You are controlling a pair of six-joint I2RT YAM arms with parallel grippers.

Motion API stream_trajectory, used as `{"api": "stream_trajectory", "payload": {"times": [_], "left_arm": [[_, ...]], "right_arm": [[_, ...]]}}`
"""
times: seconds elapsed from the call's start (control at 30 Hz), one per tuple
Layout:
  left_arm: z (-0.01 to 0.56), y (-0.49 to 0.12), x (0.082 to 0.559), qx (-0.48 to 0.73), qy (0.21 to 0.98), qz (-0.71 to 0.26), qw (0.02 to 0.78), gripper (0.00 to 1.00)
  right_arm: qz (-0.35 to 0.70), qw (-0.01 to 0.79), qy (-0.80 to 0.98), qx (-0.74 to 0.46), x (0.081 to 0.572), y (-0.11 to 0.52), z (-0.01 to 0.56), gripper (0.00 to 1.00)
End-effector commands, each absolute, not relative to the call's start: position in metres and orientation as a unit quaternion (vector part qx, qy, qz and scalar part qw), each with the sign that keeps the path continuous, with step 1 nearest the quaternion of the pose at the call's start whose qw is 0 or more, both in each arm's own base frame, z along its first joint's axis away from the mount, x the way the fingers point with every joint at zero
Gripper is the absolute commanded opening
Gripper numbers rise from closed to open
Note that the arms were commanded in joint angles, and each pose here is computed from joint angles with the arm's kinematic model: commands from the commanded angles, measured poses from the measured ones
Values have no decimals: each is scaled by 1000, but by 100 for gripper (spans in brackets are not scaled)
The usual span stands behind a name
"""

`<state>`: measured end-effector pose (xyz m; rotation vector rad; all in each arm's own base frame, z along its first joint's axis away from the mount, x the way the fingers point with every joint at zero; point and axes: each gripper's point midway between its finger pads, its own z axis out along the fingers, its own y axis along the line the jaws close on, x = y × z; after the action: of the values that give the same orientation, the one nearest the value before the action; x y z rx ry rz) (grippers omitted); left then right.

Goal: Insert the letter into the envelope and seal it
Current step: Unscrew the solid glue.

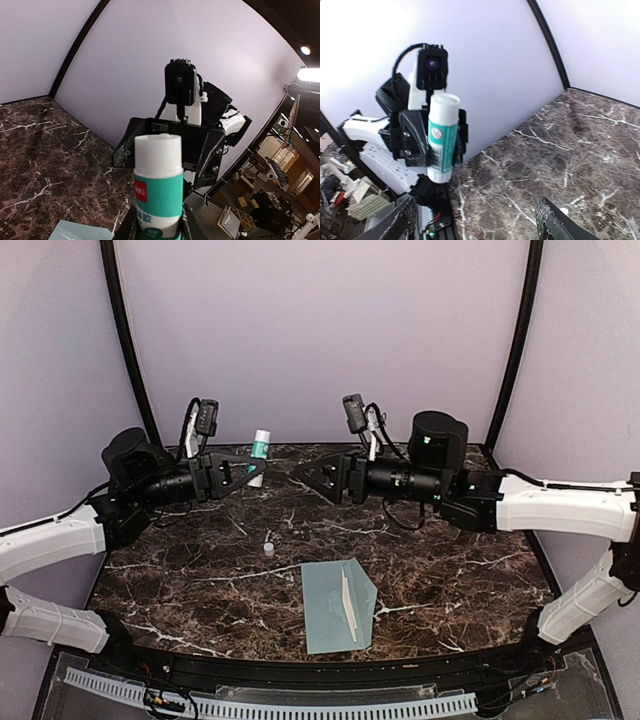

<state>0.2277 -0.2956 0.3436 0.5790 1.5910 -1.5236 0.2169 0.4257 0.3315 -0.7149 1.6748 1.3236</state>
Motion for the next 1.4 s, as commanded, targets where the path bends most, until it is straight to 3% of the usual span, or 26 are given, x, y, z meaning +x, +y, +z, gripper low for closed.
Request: {"api": "stream_trajectory", "payload": {"times": [0.0, 0.33, 0.6, 0.67, 0.8, 0.93, 1.0, 1.1, 1.17, 1.27, 1.37], "left_arm": [[376, -312, 180, 292, 566, -643, 425, 4], [383, -357, 130, 336, 528, -663, 410, 4], [394, -365, 128, 329, 505, -682, 415, 3], [393, -368, 128, 332, 505, -683, 411, 3], [389, -374, 126, 339, 507, -685, 399, 3], [385, -375, 125, 340, 514, -683, 392, 4], [382, -375, 125, 339, 521, -680, 389, 13], [375, -374, 126, 337, 537, -673, 382, 44], [368, -373, 125, 336, 548, -668, 375, 55], [362, -369, 121, 340, 555, -666, 364, 59], [359, -365, 118, 338, 559, -666, 361, 54]], "right_arm": [[623, 418, 578, -322, 176, 418, 383, 76], [655, 427, 507, -363, 133, 410, 420, 59], [663, 408, 501, -378, 112, 413, 413, 60], [665, 404, 502, -378, 109, 416, 411, 54], [668, 406, 503, -368, 110, 419, 413, 28], [658, 414, 524, -348, 120, 419, 408, 10], [650, 417, 538, -339, 125, 420, 405, 5], [640, 422, 553, -326, 131, 417, 404, 3], [637, 425, 556, -323, 133, 415, 406, 2], [637, 423, 558, -324, 132, 413, 408, 2], [642, 412, 555, -333, 127, 412, 409, 3]]}}
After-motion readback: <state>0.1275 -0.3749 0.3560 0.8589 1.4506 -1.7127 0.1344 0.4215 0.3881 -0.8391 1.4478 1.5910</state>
